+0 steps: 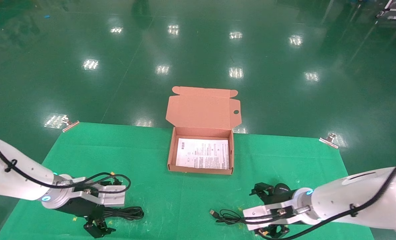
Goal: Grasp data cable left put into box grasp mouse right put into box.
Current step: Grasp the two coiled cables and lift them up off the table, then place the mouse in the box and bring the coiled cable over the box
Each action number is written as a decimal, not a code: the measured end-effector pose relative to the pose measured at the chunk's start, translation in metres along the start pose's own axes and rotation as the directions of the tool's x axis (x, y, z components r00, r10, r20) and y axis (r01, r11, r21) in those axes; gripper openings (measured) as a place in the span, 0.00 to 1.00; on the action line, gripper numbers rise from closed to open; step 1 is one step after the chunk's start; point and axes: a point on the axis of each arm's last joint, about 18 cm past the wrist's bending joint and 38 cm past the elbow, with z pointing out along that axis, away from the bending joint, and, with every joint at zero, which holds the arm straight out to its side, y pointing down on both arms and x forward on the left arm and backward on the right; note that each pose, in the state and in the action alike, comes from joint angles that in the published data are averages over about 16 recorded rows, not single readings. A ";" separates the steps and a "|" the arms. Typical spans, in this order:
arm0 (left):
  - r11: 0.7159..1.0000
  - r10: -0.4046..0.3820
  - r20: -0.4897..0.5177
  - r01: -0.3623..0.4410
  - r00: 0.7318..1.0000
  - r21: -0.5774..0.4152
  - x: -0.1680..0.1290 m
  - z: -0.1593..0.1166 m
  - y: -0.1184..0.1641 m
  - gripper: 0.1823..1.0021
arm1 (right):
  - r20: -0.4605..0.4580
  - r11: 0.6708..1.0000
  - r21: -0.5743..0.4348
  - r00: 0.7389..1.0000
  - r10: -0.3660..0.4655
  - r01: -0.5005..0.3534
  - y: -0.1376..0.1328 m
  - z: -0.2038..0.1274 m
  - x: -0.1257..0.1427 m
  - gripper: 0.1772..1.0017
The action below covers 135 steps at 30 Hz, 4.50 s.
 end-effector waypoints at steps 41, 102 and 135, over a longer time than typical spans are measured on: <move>0.990 -0.138 0.002 0.138 0.990 -0.010 -0.014 0.032 0.032 0.85 | -0.015 0.995 0.038 0.996 0.089 -0.089 -0.008 0.059 0.001 0.86; 0.983 0.122 0.662 -0.184 0.739 0.024 -0.145 -0.138 -0.080 0.08 | -0.689 0.991 0.095 0.712 0.136 -0.098 -0.015 -0.179 0.239 0.07; 0.995 0.080 0.765 -0.091 0.639 -0.029 -0.180 -0.159 -0.088 0.08 | -0.691 0.978 0.205 0.714 0.111 0.046 -0.092 -0.154 0.294 0.06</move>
